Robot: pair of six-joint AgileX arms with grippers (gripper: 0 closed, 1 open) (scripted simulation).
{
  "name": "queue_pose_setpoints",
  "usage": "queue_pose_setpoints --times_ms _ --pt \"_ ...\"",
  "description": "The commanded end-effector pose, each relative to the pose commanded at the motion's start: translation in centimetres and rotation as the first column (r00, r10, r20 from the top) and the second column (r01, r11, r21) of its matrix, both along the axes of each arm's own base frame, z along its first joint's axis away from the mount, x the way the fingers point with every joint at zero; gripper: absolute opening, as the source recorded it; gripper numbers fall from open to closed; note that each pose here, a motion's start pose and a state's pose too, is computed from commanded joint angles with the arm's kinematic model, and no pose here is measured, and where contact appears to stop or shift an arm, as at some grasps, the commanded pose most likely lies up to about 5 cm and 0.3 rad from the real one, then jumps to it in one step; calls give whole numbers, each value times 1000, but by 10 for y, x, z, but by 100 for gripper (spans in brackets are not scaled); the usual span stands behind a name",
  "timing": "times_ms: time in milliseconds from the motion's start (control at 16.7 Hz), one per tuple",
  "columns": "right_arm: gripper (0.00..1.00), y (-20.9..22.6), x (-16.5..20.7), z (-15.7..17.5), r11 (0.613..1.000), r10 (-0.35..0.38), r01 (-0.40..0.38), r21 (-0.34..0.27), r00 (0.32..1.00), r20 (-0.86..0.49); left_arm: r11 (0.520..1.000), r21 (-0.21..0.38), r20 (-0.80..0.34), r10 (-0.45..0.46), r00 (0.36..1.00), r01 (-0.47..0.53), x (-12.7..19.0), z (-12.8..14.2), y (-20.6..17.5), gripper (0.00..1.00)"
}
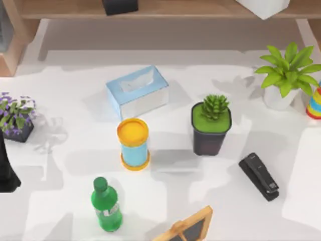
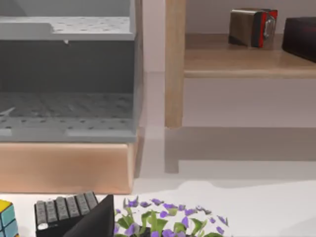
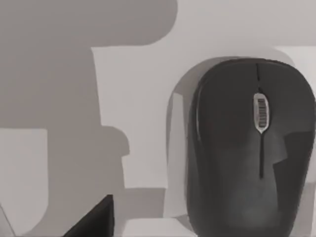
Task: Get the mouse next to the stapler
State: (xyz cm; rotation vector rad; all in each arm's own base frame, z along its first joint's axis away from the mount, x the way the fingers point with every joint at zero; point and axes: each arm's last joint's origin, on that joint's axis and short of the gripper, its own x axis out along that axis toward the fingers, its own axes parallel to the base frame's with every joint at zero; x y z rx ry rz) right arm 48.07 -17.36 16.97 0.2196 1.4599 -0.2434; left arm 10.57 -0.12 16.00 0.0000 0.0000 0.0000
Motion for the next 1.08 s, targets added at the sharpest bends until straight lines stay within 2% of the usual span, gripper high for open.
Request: queue_pose_setpoints --times_ms 1080 --pt "100 -7 -10 9 1000 5 -5 -1 1000 -8 1000 0 0 0 1000 0 0 0 0 100"
